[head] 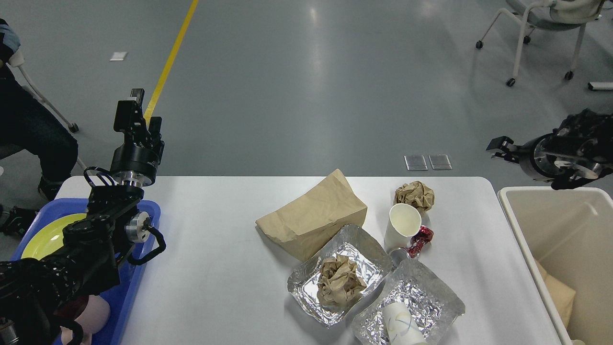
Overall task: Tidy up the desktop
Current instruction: 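Reach the right gripper to the white paper cup and grasp it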
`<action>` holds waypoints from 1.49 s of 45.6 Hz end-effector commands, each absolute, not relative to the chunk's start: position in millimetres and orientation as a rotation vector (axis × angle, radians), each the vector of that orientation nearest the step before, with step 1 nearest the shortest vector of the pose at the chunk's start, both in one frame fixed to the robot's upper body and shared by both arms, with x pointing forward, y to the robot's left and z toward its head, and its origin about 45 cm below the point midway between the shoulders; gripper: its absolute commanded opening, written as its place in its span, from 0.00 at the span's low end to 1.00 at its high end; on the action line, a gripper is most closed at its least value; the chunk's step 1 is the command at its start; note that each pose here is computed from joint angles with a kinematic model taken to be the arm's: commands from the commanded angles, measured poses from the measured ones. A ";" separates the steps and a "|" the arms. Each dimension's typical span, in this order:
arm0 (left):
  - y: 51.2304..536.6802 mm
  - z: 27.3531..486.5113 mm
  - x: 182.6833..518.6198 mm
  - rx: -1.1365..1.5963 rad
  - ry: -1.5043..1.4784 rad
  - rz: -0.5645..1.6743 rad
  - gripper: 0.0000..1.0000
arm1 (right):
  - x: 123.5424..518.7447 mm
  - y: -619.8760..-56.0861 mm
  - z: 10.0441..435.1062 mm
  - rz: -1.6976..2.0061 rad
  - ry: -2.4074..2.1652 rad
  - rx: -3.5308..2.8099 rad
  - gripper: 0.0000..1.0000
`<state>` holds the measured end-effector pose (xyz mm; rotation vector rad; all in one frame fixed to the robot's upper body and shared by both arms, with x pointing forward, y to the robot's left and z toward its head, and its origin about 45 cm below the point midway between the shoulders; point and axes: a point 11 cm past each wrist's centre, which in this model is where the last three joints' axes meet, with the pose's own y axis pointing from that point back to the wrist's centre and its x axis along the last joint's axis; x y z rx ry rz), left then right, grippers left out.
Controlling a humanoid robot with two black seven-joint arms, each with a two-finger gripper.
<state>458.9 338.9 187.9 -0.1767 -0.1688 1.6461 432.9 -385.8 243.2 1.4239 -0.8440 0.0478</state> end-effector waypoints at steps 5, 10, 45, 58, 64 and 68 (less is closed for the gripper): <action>338.7 187.9 458.9 -0.177 -0.169 1.646 0.97 | 440.2 -300.3 305.2 0.030 -0.517 1.629 1.00; 339.1 187.9 458.9 -0.176 -0.169 1.647 0.97 | 434.1 -264.4 328.6 0.054 -0.388 1.667 1.00; 338.7 187.9 458.9 -0.177 -0.169 1.646 0.97 | 402.7 -252.7 174.6 0.016 -0.355 1.572 1.00; 339.1 187.9 458.9 -0.176 -0.169 1.647 0.97 | 397.2 -261.5 148.4 0.013 -0.390 1.551 1.00; 339.1 187.9 458.9 -0.176 -0.169 1.647 0.97 | 397.7 -262.4 136.3 0.026 -0.408 1.541 1.00; 339.1 187.9 458.9 -0.176 -0.169 1.647 0.97 | 397.0 -263.0 130.1 0.025 -0.410 1.538 0.94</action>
